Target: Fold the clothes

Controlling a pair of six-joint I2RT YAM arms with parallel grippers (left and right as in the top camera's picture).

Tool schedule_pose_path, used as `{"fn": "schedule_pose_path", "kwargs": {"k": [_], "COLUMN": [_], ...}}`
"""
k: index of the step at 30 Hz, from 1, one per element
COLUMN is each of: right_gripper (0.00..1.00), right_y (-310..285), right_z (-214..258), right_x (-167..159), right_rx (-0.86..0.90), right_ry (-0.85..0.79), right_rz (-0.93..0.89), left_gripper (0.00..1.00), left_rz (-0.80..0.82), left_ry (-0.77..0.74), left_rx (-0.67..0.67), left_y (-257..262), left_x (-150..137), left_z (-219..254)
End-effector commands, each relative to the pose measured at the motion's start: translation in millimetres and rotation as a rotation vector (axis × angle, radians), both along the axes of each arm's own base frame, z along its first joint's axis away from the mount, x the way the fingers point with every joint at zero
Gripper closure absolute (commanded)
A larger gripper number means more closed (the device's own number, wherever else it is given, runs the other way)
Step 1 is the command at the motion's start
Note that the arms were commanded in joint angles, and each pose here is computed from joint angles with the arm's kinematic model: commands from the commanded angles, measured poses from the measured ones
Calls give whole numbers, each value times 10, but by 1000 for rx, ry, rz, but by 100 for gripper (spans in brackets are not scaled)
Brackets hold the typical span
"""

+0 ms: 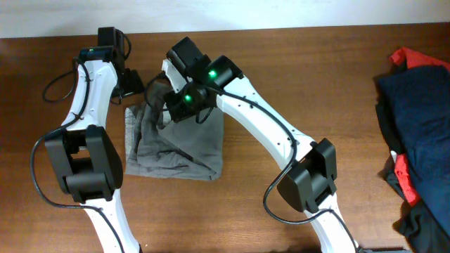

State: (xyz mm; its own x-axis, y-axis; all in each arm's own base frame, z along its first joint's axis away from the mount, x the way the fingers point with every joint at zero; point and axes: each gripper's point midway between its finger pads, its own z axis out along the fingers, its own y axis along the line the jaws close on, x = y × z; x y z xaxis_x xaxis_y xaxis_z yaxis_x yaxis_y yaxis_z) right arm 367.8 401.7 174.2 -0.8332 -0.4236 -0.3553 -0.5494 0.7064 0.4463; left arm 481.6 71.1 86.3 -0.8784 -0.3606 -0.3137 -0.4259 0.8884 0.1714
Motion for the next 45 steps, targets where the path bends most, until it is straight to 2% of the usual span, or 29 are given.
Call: {"fn": "schedule_pose_path", "kwargs": {"k": [1, 3, 4, 6, 9, 13, 21, 26, 31, 34, 38, 45], "right_gripper": [68, 49, 30, 9, 0, 1, 1, 1, 1, 1, 1, 1], "right_y": [162, 166, 164, 140, -61, -581, -1726, -2391, -3012, -3224, -3310, -3266], "right_z": [-17, -62, -64, -70, -106, -78, -96, -100, -120, -134, -144, -148], "right_x": [-211, -226, -229, -205, 7, 342, 878, 1120, 1227, 1223, 1198, 1177], "right_rx": [32, 22, 21, 14, -66, -199, -255, -226, -234, -241, -251, -258], "right_ry": [32, 34, 29, 6, -54, -106, -22, 30, 70, 90, 100, 93], "right_rz": [78, 88, 97, 119, 54, -78, -312, -447, -569, -606, -604, -571], "left_gripper": [1, 1, 1, 1, 1, 1, 1, 1, 1, 1, 1, 1], "left_rz": [10, 10, 10, 10, -10, -158, -386, -508, -604, -616, -663, -635], "left_ry": [-20, -18, -16, -9, 4, 13, -26, 18, 102, 138, 157, 229], "left_rx": [-9, -9, -10, -10, -19, -82, -88, -258, -461, -482, -580, -604], "left_y": [-8, -8, -9, -10, -42, -247, -744, -1251, -1536, -1526, -1672, -1655], "left_x": [53, 48, 43, 28, 11, 64, 159, -24, -291, -381, -475, -643], "left_z": [32, 30, 29, 25, 16, 23, 366, 350, 270, 183, 63, -228]}}
